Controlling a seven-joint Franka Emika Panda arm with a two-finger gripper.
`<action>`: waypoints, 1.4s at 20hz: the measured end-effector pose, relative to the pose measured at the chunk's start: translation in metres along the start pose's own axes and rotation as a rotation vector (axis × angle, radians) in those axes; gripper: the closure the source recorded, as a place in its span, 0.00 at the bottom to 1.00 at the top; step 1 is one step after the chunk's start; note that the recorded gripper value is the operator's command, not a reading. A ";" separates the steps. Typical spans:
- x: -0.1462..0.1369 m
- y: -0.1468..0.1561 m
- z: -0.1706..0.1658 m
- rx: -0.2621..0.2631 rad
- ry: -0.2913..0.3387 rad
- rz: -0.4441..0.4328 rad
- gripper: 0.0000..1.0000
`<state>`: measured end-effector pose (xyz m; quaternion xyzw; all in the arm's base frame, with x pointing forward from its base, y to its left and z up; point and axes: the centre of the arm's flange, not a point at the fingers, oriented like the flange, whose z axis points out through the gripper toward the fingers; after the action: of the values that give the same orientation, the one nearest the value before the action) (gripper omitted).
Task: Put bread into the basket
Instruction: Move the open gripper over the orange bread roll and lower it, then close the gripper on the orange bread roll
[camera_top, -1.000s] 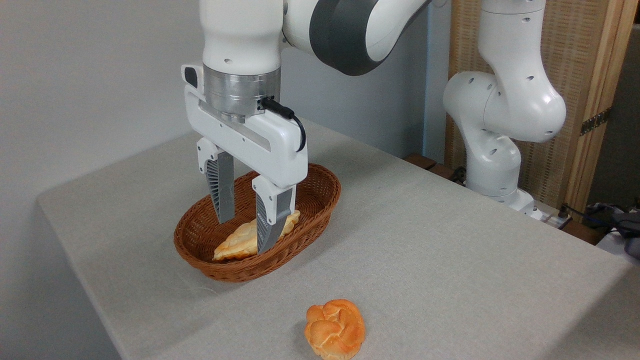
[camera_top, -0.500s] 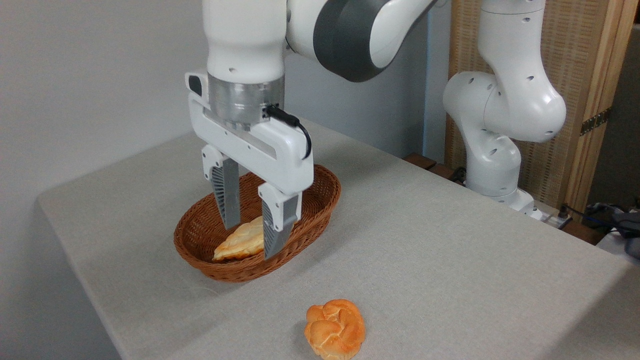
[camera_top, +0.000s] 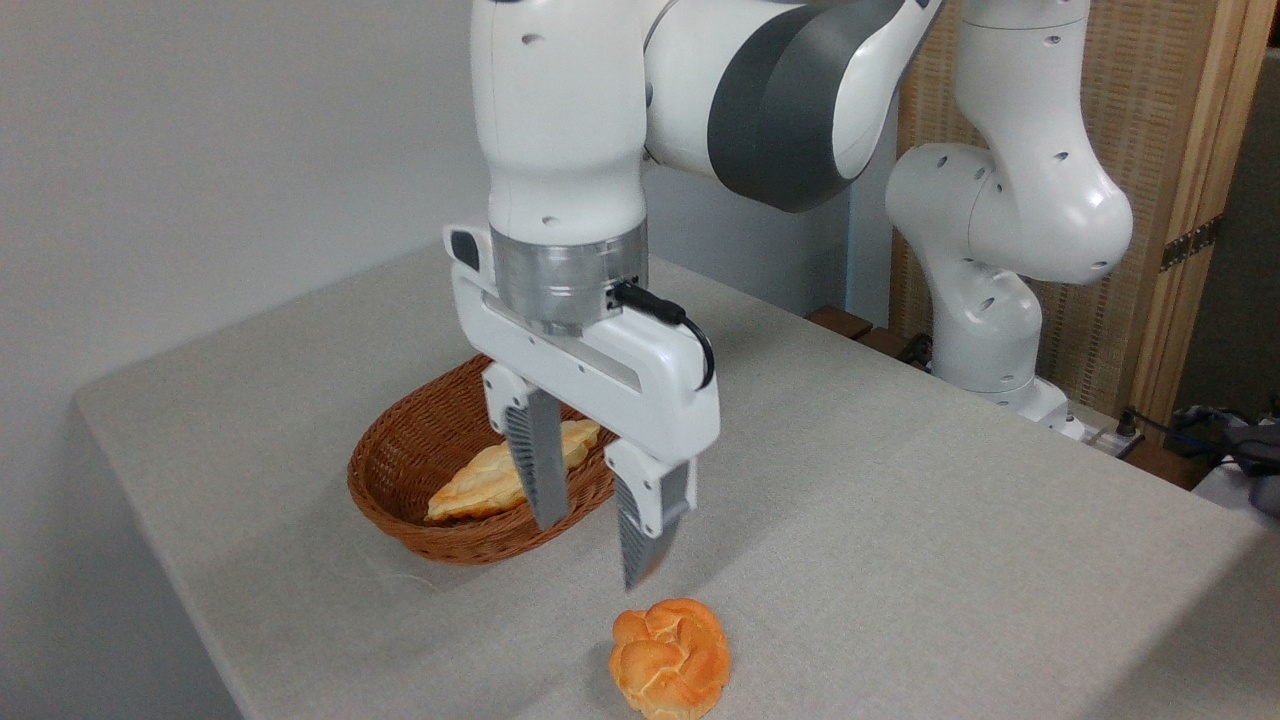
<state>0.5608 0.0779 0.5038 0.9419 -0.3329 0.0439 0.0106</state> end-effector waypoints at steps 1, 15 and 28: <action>-0.003 -0.001 0.003 0.006 -0.018 0.004 0.00; -0.035 -0.020 0.064 0.037 -0.029 0.008 0.00; -0.031 -0.015 0.086 0.045 -0.098 0.061 0.52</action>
<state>0.5526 0.1050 0.4159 0.9324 -0.3604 0.0055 -0.0284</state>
